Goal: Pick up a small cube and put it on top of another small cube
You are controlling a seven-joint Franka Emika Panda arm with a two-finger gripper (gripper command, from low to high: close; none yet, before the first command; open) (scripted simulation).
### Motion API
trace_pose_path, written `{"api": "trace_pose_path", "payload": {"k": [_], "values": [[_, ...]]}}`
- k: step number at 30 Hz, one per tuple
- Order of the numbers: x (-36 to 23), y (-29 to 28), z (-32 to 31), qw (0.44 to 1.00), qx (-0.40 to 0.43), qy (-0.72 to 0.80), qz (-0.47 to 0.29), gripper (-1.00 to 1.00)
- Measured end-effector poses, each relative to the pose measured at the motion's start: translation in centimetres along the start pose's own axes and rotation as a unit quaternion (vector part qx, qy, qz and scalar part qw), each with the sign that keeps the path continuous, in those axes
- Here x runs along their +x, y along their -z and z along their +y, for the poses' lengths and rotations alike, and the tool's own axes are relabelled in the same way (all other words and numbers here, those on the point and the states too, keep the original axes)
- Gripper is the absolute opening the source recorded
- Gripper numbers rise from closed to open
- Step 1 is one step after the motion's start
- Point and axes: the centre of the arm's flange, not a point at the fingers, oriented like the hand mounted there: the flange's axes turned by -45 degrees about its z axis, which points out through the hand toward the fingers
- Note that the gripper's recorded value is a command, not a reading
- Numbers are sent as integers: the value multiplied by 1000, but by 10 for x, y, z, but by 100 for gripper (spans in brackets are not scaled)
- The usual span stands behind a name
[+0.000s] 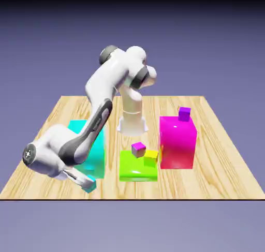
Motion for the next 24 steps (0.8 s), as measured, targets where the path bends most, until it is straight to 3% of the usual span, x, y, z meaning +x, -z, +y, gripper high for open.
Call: {"api": "trace_pose_path", "payload": {"k": [1,3,7,16,24], "values": [[1,-10,0,1000,0,0,0,-100],[1,-10,0,1000,0,0,0,-100],[-15,52,-4,1000,0,3,-4,-100],[-92,8,-88,993,-51,95,-53,-100],[-191,-21,-160,969,-142,195,-49,-100]]}}
